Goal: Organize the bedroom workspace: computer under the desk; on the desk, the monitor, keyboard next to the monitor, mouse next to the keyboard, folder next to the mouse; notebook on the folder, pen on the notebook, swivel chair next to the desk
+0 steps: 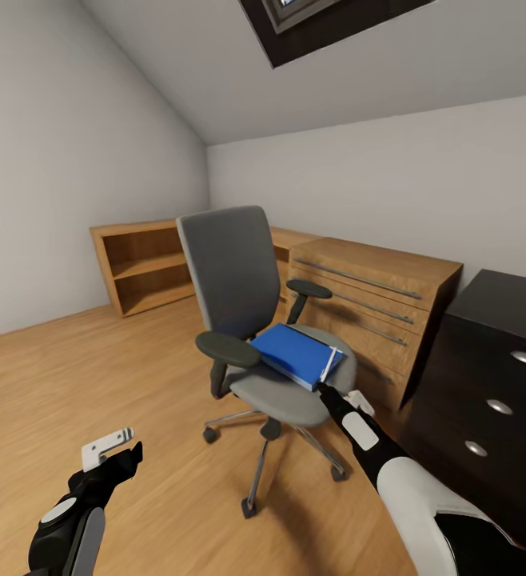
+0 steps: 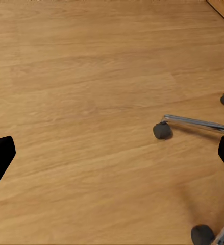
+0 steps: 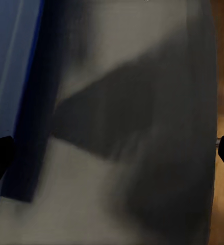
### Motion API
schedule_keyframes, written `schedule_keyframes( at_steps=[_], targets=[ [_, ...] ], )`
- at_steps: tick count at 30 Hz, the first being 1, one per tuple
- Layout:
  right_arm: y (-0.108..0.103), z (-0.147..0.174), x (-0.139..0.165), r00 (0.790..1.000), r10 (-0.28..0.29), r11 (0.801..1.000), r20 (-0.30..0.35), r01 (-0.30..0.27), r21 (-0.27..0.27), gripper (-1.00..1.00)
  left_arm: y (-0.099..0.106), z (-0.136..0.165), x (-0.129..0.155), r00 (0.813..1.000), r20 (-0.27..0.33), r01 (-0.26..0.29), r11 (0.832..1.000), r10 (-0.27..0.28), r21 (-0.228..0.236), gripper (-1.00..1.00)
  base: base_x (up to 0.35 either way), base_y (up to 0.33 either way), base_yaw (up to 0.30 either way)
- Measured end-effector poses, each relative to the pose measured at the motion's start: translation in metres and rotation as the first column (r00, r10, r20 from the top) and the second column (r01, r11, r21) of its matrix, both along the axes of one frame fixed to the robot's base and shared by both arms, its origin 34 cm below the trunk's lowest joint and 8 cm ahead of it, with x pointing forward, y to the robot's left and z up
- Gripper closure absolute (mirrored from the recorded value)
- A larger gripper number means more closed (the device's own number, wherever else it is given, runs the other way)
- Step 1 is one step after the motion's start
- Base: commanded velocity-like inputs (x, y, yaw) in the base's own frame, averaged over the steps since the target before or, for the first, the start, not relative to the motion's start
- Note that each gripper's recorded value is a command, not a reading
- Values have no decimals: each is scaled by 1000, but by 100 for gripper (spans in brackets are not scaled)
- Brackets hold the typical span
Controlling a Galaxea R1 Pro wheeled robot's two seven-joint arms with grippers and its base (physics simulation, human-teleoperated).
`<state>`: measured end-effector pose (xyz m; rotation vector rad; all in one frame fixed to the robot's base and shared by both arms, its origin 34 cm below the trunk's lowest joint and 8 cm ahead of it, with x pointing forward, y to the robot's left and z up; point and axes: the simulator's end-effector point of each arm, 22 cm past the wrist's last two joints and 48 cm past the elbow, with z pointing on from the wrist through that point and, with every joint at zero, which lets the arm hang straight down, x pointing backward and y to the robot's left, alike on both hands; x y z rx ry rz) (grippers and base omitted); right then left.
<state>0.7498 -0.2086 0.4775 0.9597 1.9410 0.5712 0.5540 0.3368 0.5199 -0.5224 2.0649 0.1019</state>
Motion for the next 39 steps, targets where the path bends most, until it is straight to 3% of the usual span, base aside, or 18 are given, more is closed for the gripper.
schedule_keyframes(
  at_steps=[16,39],
  targets=[
    [-1,0,0,1000,0,1000,1,0,-4,-100,0,0,0,1000,1,0,1000,0,-1,-100,261,0,0],
    [0,-7,-3,1000,1,1000,-13,-1,0,-100,0,-1,0,1000,-1,0,1000,0,-1,-100,-105,0,0]
  ],
)
